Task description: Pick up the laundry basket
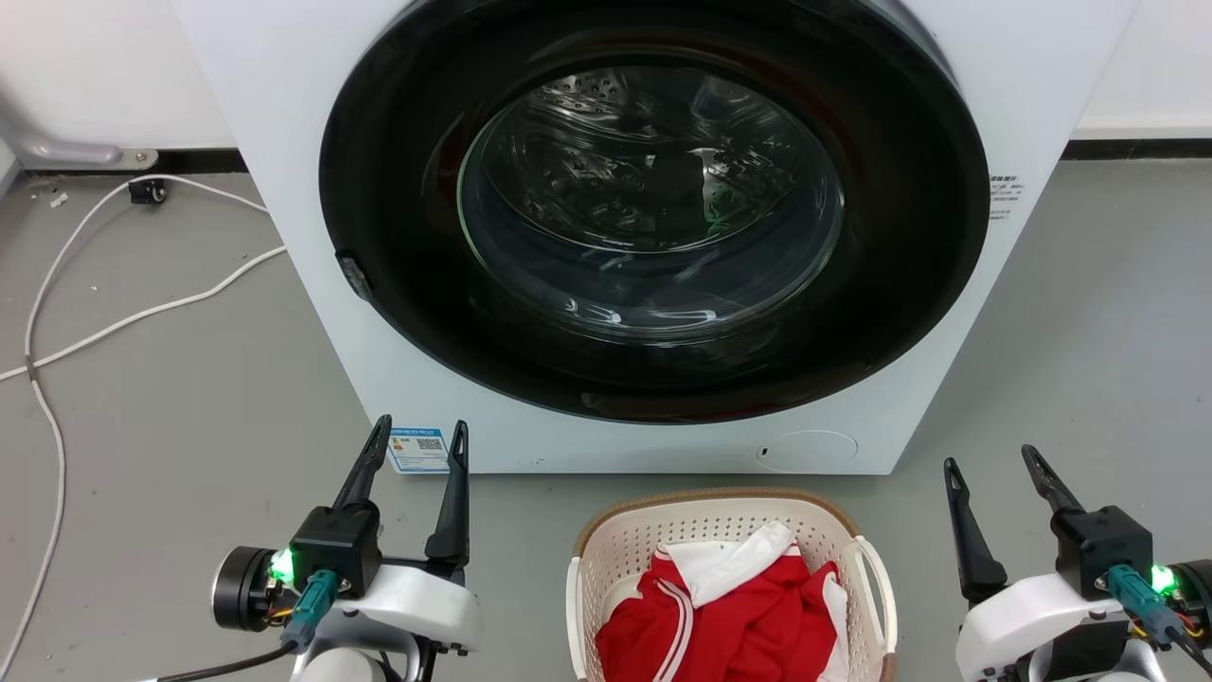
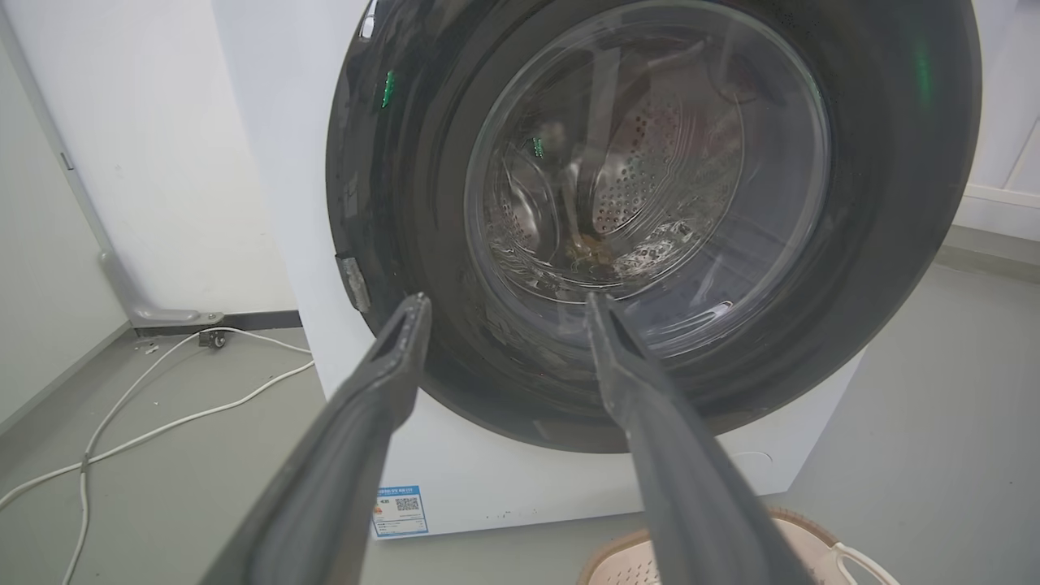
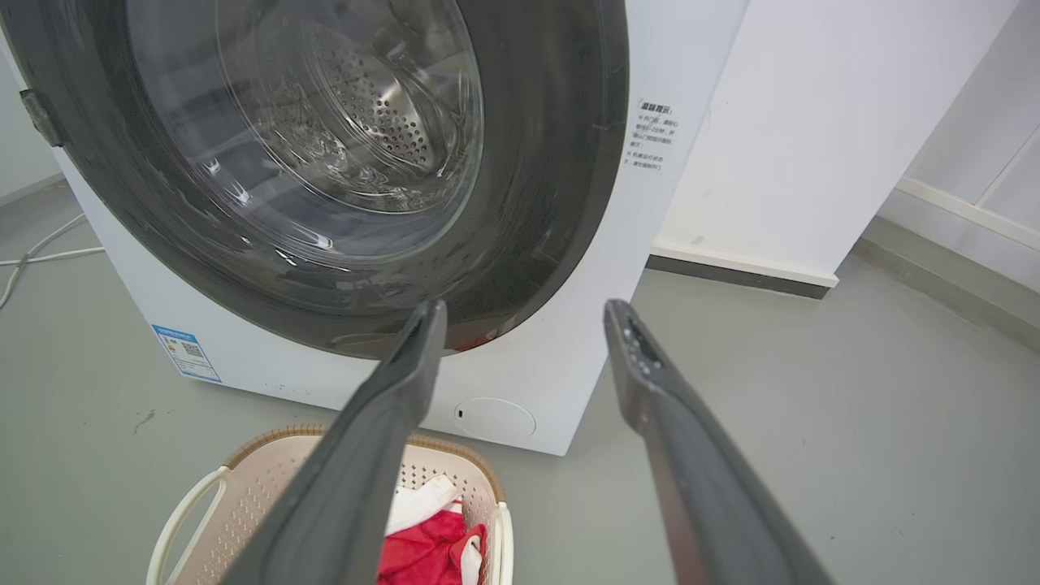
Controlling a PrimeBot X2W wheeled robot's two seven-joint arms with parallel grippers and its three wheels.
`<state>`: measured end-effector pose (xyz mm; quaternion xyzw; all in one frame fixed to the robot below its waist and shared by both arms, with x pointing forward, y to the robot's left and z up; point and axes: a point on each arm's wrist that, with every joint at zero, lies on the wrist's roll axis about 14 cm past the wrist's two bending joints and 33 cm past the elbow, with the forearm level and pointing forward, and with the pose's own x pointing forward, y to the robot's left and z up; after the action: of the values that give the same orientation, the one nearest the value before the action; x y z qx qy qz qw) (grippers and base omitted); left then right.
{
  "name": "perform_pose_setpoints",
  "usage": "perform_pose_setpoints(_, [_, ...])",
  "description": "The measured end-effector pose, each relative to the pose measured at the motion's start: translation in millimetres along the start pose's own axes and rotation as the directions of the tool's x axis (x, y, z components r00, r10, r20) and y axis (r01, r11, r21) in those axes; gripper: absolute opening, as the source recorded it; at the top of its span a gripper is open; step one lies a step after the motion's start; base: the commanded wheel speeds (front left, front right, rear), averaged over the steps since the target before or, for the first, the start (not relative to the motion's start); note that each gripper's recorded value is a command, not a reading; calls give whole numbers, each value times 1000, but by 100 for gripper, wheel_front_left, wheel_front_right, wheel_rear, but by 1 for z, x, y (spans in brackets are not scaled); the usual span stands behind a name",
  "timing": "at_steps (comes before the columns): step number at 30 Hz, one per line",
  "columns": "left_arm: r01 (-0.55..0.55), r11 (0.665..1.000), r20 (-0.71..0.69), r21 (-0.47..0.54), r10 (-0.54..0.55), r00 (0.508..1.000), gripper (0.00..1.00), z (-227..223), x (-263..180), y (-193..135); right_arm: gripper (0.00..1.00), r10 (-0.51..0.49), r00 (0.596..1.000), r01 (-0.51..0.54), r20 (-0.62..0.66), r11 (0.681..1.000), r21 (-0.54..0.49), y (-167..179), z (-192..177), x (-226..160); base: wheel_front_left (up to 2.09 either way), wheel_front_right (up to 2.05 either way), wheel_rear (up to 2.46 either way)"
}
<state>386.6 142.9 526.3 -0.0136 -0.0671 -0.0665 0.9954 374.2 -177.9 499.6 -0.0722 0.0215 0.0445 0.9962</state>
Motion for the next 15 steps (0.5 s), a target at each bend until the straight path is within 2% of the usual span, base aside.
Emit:
perform_pose_setpoints(9, [2, 1000, -15, -7, -2, 1000, 100, -5, 1, 0, 100, -6, 1000, 6, -22, 1000, 10, -2, -7, 0, 0, 0, 0])
perform_pose_setpoints(15, [30, 999, -78, -14, -31, 996, 100, -27, 6, -9, 100, -27, 995, 29, -100, 999, 17, -9, -30, 1, 0, 0, 0])
